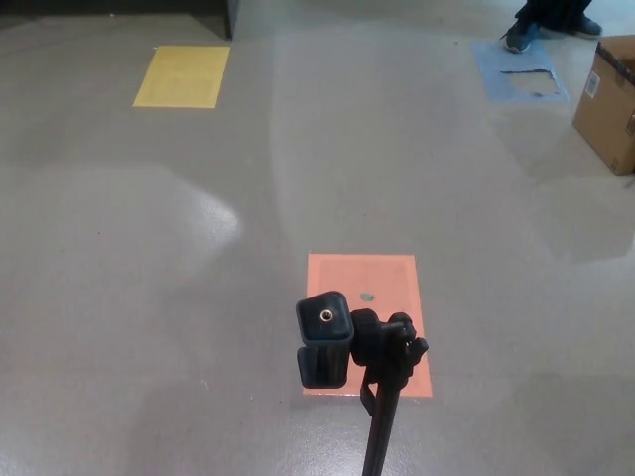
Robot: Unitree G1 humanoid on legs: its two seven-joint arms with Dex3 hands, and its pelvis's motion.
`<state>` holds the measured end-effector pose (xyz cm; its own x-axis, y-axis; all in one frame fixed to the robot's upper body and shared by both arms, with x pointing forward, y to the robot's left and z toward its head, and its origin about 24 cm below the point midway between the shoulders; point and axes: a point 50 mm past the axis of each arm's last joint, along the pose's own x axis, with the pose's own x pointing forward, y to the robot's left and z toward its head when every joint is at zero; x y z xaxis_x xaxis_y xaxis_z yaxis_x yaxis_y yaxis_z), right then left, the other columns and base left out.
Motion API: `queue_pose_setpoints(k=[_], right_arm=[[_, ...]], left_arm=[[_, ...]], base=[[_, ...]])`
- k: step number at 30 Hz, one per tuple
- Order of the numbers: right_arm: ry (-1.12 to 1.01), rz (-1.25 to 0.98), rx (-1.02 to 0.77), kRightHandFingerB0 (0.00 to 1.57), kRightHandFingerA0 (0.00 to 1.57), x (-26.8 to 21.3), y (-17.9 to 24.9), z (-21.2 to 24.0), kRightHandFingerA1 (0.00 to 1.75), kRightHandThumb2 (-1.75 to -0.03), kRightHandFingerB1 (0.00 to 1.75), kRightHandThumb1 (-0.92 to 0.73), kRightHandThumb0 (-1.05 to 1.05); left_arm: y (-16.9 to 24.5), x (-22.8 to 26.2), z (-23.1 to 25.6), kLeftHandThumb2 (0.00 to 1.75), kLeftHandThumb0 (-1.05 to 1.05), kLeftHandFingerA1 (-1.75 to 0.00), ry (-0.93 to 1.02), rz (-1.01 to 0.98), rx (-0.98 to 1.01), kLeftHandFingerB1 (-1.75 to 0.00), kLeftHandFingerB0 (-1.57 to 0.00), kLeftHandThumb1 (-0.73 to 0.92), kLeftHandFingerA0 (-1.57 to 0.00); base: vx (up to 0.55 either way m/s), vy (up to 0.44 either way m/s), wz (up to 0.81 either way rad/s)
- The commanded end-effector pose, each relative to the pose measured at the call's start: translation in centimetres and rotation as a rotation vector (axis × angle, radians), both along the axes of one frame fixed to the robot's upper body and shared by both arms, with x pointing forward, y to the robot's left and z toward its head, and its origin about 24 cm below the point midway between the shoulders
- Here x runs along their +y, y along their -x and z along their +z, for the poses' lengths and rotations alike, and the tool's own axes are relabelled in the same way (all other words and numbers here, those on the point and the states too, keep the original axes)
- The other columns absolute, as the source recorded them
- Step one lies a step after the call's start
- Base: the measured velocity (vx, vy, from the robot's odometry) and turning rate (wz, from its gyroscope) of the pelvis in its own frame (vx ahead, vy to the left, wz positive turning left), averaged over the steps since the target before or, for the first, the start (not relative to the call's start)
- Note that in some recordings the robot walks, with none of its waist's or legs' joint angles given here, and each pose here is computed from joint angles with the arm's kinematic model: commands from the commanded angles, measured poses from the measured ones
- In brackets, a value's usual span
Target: A phone stand is kept on the floor and the robot uses both its hands to grab it and uses its left hand to extend the phone stand by pulling it upwards
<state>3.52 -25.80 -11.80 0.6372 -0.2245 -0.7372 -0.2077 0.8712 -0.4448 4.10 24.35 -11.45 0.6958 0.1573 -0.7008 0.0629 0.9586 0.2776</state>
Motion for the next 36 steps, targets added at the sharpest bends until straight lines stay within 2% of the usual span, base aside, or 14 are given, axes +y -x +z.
queue_pose_setpoints(k=[1,2,15,16,17,18,20,21,28,29,30,33,34,36], right_arm=[[0.086,0.309,-0.553,0.0,0.01,0.4,-0.7,6.9,0.23,-1.0,0.11,-0.56,-0.9],[0.069,0.305,-0.553,0.0,0.02,0.4,-0.7,6.9,0.09,-1.0,0.0,-0.62,-1.01],[-0.019,0.248,-0.597,0.0,0.0,0.9,0.1,8.0,0.14,-1.0,0.09,-0.58,-0.93],[-0.017,0.264,-0.618,0.0,0.0,0.9,-1.0,8.0,0.09,-1.0,0.07,-0.59,-0.95],[-0.012,0.288,-0.65,0.0,0.0,1.0,-2.8,8.2,0.09,-1.0,0.07,-0.59,-0.95],[-0.044,0.284,-0.661,0.0,0.0,1.1,-3.2,8.2,0.08,-0.98,0.06,-0.58,-0.93],[-0.059,0.283,-0.667,0.0,0.0,1.1,-3.4,8.2,0.08,-0.98,0.06,-0.58,-0.93],[-0.034,0.311,-0.668,0.0,0.07,1.4,-4.5,8.2,0.22,-1.03,0.0,-0.63,-1.0],[0.0,0.374,-0.681,0.0,0.07,2.1,-7.1,7.9,0.23,-1.03,0.0,-0.63,-1.02],[0.008,0.422,-0.691,0.0,0.0,3.2,-8.6,7.8,0.51,-0.65,0.14,-0.76,-1.01],[0.013,0.446,-0.697,0.0,0.02,3.8,-9.4,7.7,0.53,-0.63,0.13,-0.77,-1.0],[0.017,0.452,-0.698,0.0,0.02,4.0,-9.5,7.7,0.53,-0.63,0.13,-0.77,-1.0],[0.012,0.456,-0.694,0.0,0.05,4.5,-10.1,7.6,0.48,-1.03,0.11,-0.58,-0.96],[0.005,0.463,-0.688,0.0,0.05,5.2,-10.9,7.4,0.48,-1.03,0.11,-0.58,-0.96]], left_arm=[[-0.2,-0.1,8.4,0.67,-0.84,-0.36,-0.086,-0.042,-0.734,-0.28,-0.21,0.89,-0.24],[-0.2,-0.1,8.4,0.68,-0.85,-0.36,-0.088,-0.043,-0.734,-0.28,-0.21,0.89,-0.23],[-2.3,-0.7,9.9,0.68,-0.86,-0.34,-0.077,-0.08,-0.787,-0.28,-0.16,0.89,-0.17],[-3.6,-1.1,10.2,1.06,-0.38,-0.49,-0.052,-0.083,-0.807,-0.49,0.0,0.43,0.0],[-5.4,-1.9,10.9,1.06,-0.38,-0.49,-0.013,-0.089,-0.836,-0.49,0.0,0.43,0.0],[-6.0,-2.2,11.1,0.67,-0.86,-0.3,0.014,-0.083,-0.859,-0.31,-0.18,0.85,-0.18],[-6.3,-2.4,11.2,0.67,-0.86,-0.3,0.026,-0.08,-0.868,-0.31,-0.18,0.85,-0.18],[-7.5,-3.0,11.7,1.04,-0.38,-0.49,0.052,-0.099,-0.884,-0.48,-0.01,0.42,0.0],[-10.4,-5.0,13.5,1.04,-0.38,-0.49,0.122,-0.16,-0.925,-0.48,-0.01,0.42,0.0],[-12.2,-6.3,14.4,0.66,-0.87,-0.28,0.144,-0.198,-0.962,-0.32,-0.19,0.86,-0.17],[-13.0,-7.0,15.0,1.04,-0.38,-0.49,0.151,-0.22,-0.981,-0.48,0.0,0.41,0.0],[-13.1,-7.1,15.2,1.04,-0.38,-0.49,0.15,-0.229,-0.983,-0.48,0.0,0.41,0.0],[-13.8,-7.8,15.6,1.03,-0.39,-0.49,0.165,-0.24,-0.992,-0.48,0.0,0.39,0.0],[-14.8,-8.9,16.3,1.03,-0.39,-0.49,0.187,-0.258,-1.006,-0.48,0.0,0.39,0.0]], base=[[0.0,0.0,0.0],[0.0,0.0,0.0],[0.0,0.0,0.0],[0.0,0.0,0.0],[0.0,0.0,0.0],[0.0,0.0,0.0],[0.0,0.0,0.0],[0.0,0.0,0.0],[0.0,0.0,0.0],[0.0,0.0,0.0],[0.0,0.0,0.0],[0.0,0.0,0.0],[0.0,0.0,0.0],[0.0,0.0,0.0]])
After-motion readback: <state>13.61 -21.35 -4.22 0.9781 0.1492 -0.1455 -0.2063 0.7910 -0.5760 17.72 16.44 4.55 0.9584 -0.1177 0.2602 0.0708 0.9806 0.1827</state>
